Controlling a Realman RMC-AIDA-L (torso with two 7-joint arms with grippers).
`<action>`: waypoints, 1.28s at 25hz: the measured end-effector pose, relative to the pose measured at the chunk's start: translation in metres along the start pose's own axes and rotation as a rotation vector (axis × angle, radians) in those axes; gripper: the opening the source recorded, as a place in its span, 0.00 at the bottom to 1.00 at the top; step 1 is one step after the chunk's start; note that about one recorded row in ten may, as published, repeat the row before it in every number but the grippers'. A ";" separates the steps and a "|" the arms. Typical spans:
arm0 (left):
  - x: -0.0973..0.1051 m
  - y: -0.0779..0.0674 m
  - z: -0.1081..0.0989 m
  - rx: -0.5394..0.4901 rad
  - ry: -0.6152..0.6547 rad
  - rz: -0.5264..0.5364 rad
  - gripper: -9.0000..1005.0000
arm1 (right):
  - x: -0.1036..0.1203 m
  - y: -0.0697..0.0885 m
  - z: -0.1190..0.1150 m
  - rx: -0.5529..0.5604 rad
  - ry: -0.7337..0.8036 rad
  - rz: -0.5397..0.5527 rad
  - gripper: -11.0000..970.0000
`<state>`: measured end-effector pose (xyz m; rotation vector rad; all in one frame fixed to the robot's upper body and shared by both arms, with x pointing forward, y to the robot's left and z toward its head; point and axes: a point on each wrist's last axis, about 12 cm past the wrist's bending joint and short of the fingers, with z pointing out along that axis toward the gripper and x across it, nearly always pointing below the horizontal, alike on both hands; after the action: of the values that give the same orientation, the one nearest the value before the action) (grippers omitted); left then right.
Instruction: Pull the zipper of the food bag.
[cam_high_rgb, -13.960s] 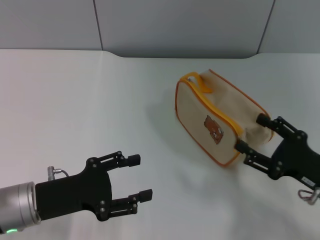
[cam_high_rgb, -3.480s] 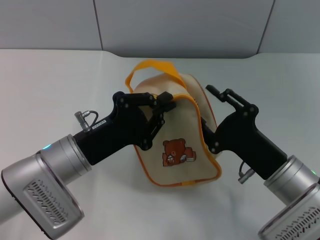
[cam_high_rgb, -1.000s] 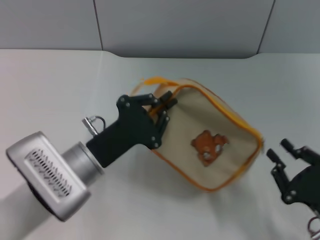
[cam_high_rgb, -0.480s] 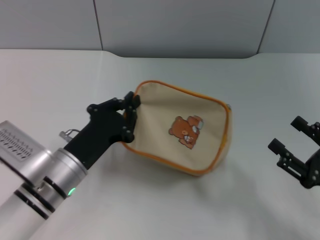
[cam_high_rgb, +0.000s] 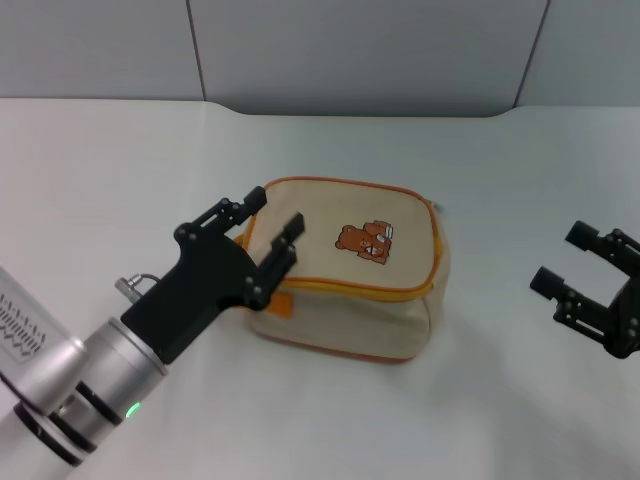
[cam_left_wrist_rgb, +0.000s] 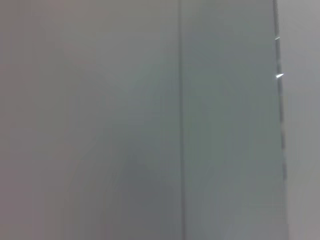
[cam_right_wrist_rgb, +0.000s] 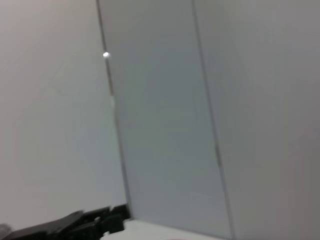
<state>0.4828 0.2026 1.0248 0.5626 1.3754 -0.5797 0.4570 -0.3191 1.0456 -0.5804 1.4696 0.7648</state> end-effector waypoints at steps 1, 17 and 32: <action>-0.001 -0.002 -0.002 0.021 -0.009 -0.002 0.30 | -0.002 -0.001 0.001 -0.020 0.011 0.000 0.78; -0.011 0.017 -0.038 0.425 0.055 -0.068 0.77 | -0.015 -0.002 0.019 -0.285 0.158 0.013 0.79; -0.020 0.016 -0.047 0.486 0.001 -0.069 0.77 | -0.013 0.000 0.021 -0.290 0.161 0.028 0.79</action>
<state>0.4573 0.2476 1.0404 0.9061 1.2596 -0.9815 0.4715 -0.3047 1.0598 -0.8595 1.5266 0.9803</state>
